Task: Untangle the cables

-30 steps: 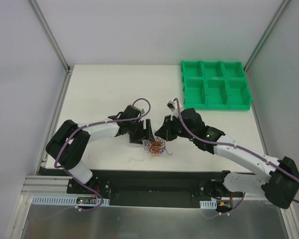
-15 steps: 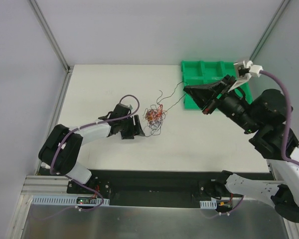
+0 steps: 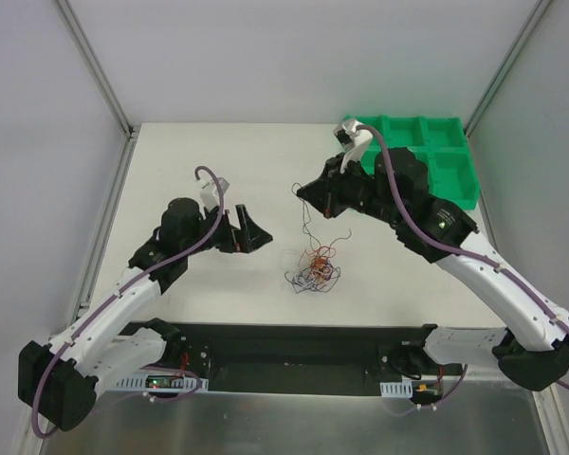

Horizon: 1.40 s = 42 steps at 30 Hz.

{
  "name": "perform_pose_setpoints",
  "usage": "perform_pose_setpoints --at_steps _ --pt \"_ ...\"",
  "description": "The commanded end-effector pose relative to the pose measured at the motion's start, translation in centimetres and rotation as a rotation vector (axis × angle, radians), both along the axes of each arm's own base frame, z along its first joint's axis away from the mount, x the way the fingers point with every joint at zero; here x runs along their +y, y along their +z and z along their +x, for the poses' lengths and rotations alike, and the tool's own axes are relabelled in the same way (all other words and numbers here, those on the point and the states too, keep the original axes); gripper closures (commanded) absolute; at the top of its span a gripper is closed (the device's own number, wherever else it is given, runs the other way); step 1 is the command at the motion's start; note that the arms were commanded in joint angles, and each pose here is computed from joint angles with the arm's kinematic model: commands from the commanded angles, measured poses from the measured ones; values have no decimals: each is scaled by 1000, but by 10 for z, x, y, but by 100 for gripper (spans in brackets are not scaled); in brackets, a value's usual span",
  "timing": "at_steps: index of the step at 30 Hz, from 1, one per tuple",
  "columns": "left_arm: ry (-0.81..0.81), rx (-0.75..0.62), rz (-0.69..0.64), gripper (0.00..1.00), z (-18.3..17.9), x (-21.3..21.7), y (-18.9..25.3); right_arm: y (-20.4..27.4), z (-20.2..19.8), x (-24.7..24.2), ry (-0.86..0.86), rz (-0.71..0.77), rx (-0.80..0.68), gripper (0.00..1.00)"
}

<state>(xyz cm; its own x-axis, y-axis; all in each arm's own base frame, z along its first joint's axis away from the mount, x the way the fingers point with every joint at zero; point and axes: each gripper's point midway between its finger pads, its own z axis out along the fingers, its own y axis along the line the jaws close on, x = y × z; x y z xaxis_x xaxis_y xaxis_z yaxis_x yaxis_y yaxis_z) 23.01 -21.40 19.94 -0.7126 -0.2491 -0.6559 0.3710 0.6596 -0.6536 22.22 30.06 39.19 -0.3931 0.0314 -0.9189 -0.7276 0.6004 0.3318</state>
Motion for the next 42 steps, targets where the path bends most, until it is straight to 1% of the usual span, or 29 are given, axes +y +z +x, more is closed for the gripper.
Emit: perform_pose_setpoints --at_steps 1,3,7,11,14,16,18,20,22,25,28,29,30,32,36,38,42 --pt "-188 12 -42 2 -11 -33 11 35 -20 4 87 126 -40 99" --pt "-221 -22 -65 2 -4 -50 26 35 -25 7 117 144 -29 99" --pt "-347 -9 -119 1 -9 -92 37 37 -30 9 137 167 -13 99" --pt "-390 28 -135 1 -13 -119 26 50 -35 5 136 203 -22 99" --pt "-305 133 -76 2 4 -124 -16 68 -41 1 143 244 -42 99" --pt "-287 196 -22 9 12 -129 -52 83 -44 -3 143 276 -66 99" --pt "-249 275 57 15 18 -126 -95 110 -47 -12 126 315 -120 99" --pt "-206 341 133 19 21 -119 -133 137 -48 -25 93 338 -186 99" --pt "-185 402 169 21 20 -112 -157 165 -50 -37 63 361 -252 99" --pt "-109 408 251 23 25 -93 -183 206 -54 -54 27 404 -352 99" --pt "-38 460 269 27 28 -65 -197 235 -56 -65 -1 427 -424 99" --pt "-17 459 259 28 30 -56 -196 238 -55 -64 -3 428 -425 100" --pt "-16 420 234 28 31 -50 -184 240 -52 -64 -8 408 -448 99" --pt "-23 332 185 25 31 -40 -160 237 -49 -60 -8 393 -445 99" --pt "-105 83 84 11 19 -37 -89 218 -40 -43 15 384 -401 99" --pt "-144 -46 12 7 9 -38 -47 211 -38 -35 32 392 -374 99" --pt "-170 -242 -86 1 -6 -34 10 203 -34 -26 48 389 -343 100"
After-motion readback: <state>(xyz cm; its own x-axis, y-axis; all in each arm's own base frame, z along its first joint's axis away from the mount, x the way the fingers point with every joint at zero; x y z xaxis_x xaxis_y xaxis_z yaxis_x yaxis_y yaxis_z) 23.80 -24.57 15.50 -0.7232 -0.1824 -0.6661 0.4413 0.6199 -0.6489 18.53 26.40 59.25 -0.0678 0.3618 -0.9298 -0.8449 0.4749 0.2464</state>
